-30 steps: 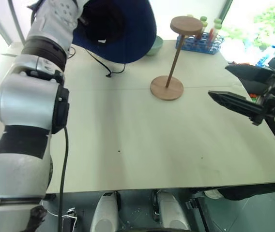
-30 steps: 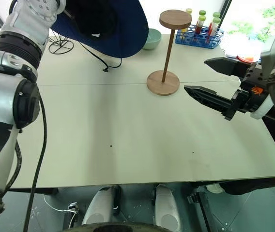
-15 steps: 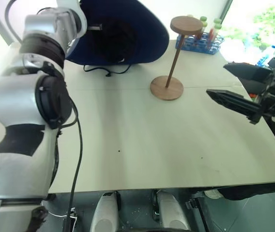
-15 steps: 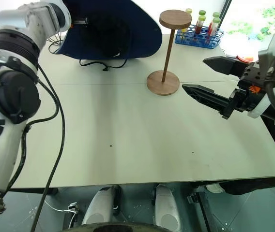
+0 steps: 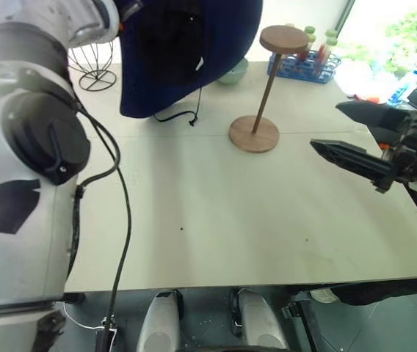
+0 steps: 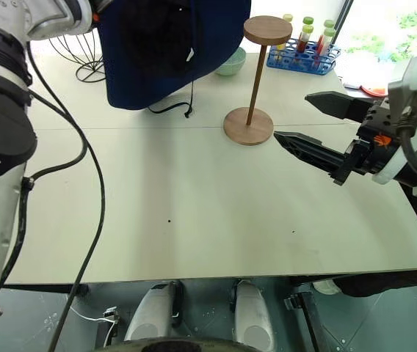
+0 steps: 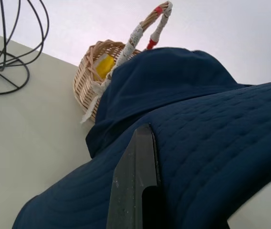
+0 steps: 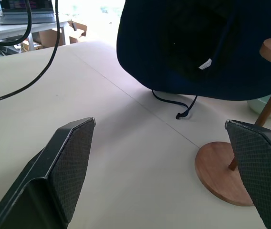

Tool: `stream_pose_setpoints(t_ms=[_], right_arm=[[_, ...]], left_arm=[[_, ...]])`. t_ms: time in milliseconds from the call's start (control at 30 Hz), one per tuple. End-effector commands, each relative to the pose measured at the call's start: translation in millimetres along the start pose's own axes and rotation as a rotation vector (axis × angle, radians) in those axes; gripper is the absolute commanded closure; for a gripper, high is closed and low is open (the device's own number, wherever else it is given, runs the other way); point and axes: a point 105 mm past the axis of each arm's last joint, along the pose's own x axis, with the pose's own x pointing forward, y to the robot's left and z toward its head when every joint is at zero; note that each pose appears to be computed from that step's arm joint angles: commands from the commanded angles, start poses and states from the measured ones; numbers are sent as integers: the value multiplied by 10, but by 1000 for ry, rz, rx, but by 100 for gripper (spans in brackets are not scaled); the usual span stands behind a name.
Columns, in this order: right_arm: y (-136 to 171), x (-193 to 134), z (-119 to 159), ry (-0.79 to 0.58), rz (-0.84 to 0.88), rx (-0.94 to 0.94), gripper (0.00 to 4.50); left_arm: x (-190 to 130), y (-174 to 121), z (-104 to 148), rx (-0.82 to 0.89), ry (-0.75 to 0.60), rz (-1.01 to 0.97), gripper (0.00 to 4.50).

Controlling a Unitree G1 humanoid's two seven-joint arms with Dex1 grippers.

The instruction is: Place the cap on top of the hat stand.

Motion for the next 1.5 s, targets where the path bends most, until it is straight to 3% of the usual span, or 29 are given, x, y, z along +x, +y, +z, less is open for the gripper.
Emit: stream_pose_setpoints(t_ms=[33,200,333,567,767,933,1067,1267,1500], right_arm=[[19,-39,134,-41,-16,-52,0],[27,-51,130,-46,-30,-51,0],[31,-64,119,-51,-47,-47,0],[48,-91,122,-62,-70,-43,0],[35,-114,124,-69,-90,-38,0],[12,-121,129,-71,-100,-37,0],[-27,-130,141,-74,-114,-36,0],[-103,-227,216,-79,-153,-32,0],[-196,-449,268,-59,-225,-24,0]], left_arm=[[-39,-348,78,-43,-36,-101,445],[-40,-785,-72,-12,-6,-239,445],[-157,-1233,-53,40,-35,-396,445],[-264,-1507,47,128,-125,-497,445],[-470,-1831,-17,471,-184,-746,445],[-545,-1764,-157,882,-320,-881,445],[-490,-1493,-386,988,-272,-906,445],[-508,-1051,-619,1127,-309,-872,445],[-678,-718,-971,1292,-443,-890,445]])
